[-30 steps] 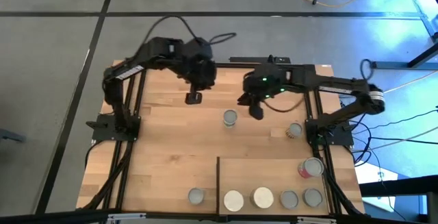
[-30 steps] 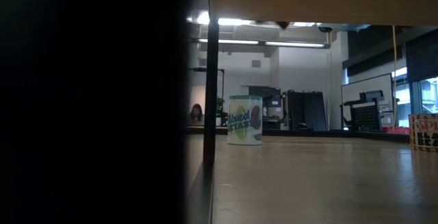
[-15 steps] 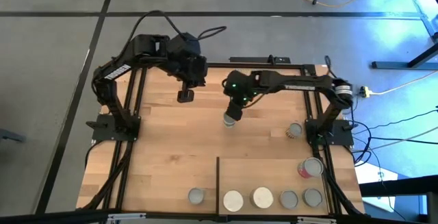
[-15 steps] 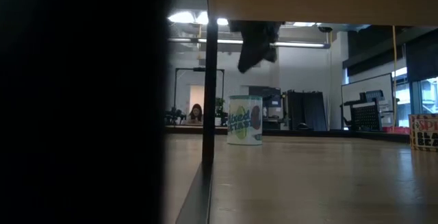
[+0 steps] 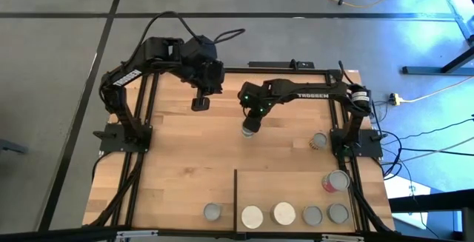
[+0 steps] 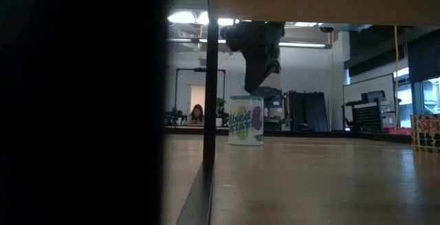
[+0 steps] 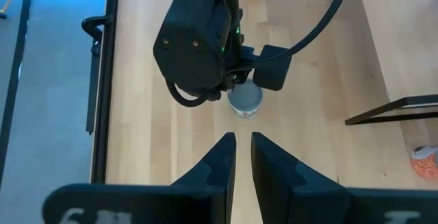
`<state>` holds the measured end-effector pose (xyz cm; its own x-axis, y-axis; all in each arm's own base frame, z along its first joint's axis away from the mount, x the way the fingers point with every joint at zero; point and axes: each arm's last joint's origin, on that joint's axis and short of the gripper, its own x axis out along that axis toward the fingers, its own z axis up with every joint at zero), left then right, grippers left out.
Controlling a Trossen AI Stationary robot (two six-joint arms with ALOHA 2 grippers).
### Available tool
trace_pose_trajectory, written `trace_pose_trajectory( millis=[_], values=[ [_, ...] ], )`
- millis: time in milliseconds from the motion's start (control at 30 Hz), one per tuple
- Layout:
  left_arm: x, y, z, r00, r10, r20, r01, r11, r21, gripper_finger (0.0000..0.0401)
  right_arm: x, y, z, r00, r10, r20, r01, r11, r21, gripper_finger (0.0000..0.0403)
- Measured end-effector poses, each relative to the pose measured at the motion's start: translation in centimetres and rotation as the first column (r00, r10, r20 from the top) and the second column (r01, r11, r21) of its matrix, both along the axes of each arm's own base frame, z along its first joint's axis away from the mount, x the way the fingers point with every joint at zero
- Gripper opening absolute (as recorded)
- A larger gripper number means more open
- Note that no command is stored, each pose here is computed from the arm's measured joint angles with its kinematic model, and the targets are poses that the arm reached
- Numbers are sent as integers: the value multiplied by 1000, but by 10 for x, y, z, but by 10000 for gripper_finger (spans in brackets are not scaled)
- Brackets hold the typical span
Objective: Pick and place cans onto a shelf
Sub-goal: Put the canned mixed vegetables on the shelf
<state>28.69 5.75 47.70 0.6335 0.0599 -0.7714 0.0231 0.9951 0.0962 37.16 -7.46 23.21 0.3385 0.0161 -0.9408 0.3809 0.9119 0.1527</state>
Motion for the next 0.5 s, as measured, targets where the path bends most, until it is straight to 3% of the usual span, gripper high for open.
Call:
trace_pose_trajectory(
  millis=[500],
  values=[
    [0, -1, 0, 1000, 15, 2, -15, 1000, -17, 39, -2, 1, -1, 1000, 7, -27, -7, 1000, 7, 69]
  ],
)
